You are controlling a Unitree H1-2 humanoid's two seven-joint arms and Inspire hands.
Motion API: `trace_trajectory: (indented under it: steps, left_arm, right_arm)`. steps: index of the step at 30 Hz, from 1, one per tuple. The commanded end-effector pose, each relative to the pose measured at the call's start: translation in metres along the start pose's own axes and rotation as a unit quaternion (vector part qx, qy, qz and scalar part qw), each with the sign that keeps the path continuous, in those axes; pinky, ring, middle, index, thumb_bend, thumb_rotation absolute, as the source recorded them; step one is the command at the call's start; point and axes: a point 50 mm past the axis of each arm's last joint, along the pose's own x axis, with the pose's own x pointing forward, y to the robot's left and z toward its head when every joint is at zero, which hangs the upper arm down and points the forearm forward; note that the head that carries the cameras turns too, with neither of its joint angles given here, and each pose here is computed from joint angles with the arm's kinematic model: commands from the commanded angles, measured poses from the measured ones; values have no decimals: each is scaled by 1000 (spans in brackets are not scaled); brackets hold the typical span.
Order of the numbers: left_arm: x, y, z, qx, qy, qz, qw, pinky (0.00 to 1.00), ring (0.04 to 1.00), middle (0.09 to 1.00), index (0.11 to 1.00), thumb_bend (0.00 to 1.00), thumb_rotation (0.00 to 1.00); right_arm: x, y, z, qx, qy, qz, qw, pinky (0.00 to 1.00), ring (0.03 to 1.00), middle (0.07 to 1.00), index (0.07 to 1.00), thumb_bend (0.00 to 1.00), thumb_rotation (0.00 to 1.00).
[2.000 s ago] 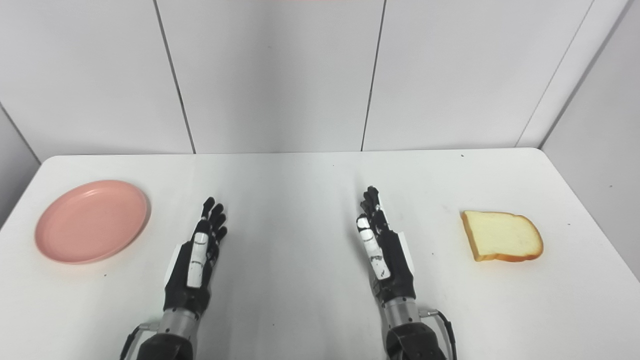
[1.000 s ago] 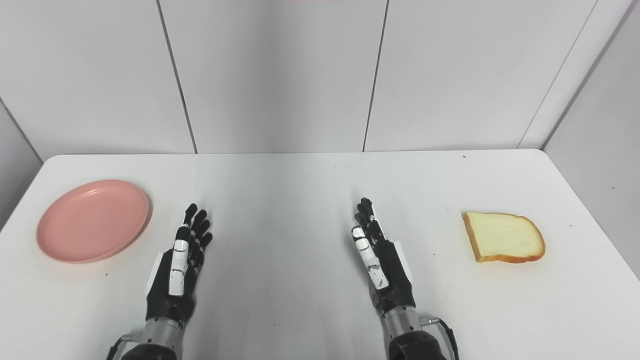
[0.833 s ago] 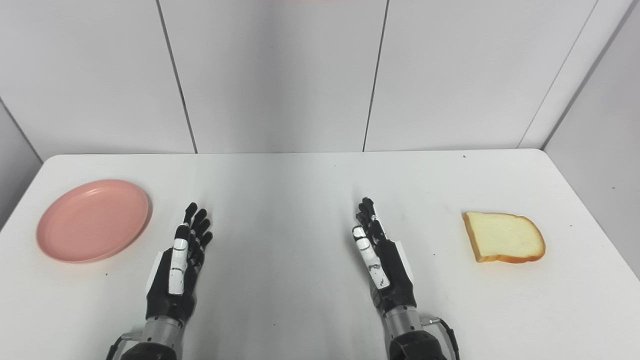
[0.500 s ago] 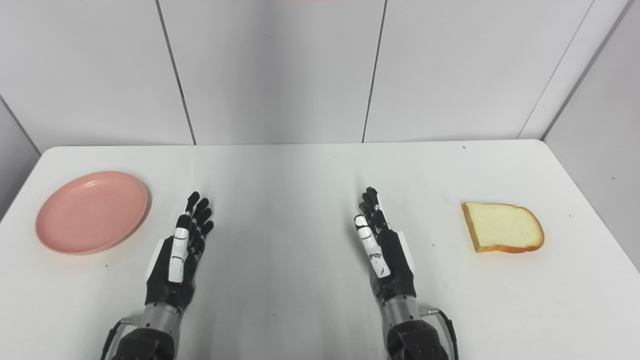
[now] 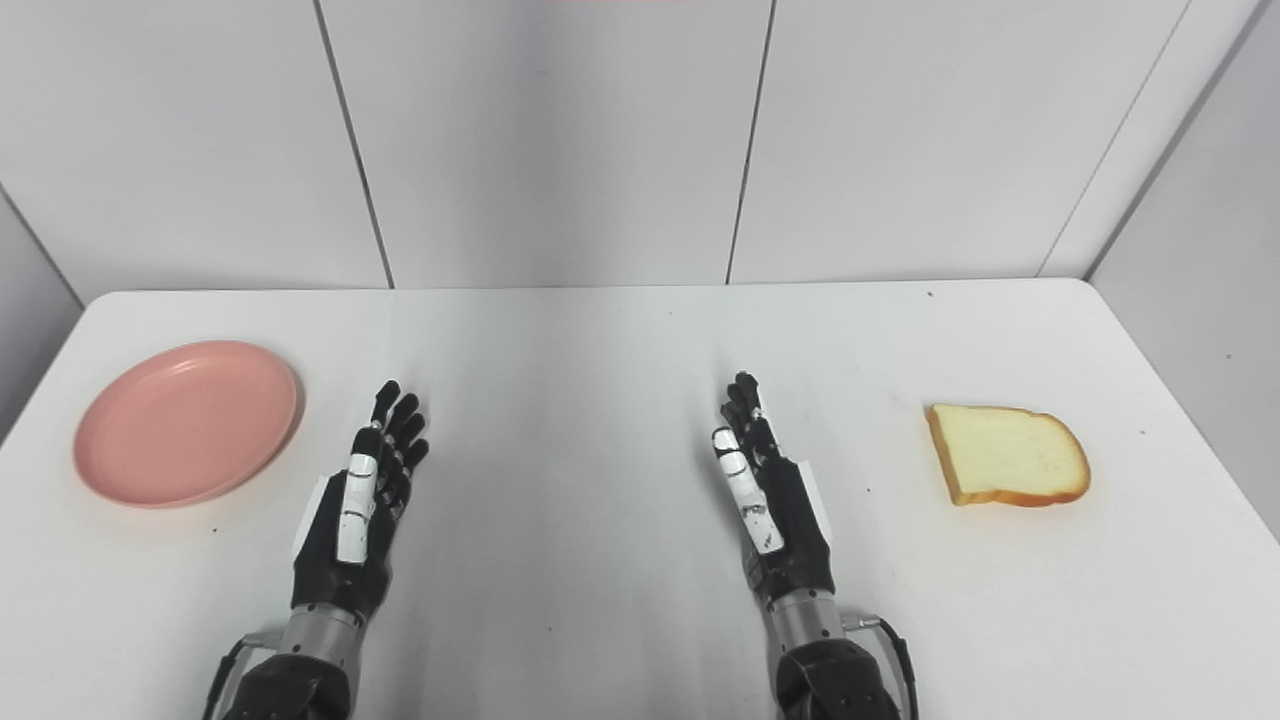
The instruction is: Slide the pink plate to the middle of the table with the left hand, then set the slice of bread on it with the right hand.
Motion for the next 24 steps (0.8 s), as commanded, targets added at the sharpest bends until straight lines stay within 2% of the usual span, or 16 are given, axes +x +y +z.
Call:
trace_trajectory:
  steps: [1,11,13,16,21,24]
  left_arm:
    - [-2,-2,-5,-1,7,-3,1000,1000,1000,1000,1000,682,1000]
    - [-2,-10,-7,-3,5,-1,1000,1000,1000,1000,1000,688,1000]
    - [6,-11,0,-10,-8,3,1000,1000,1000,1000,1000,739,995]
    - [16,-8,12,-12,-36,11,999,1000,1000,1000,1000,754,999]
    - [32,11,32,-31,-64,40,997,1000,1000,1000,1000,763,983]
    - [38,29,46,-20,-76,62,995,1000,1000,1000,1000,792,986]
  right_arm:
    - [10,2,12,6,-24,8,1000,1000,1000,1000,1000,682,791]
    - [7,-6,7,2,-17,11,1000,1000,1000,1000,1000,680,826]
    - [6,-15,5,-1,-17,9,1000,1000,1000,1000,1000,690,826]
    - [6,-26,1,0,-16,8,1000,1000,1000,1000,1000,705,819]
    - [8,-42,-5,11,-25,17,1000,1000,1000,1000,1000,673,804]
    - [7,-48,-5,9,-35,11,999,1000,1000,1000,1000,649,813]
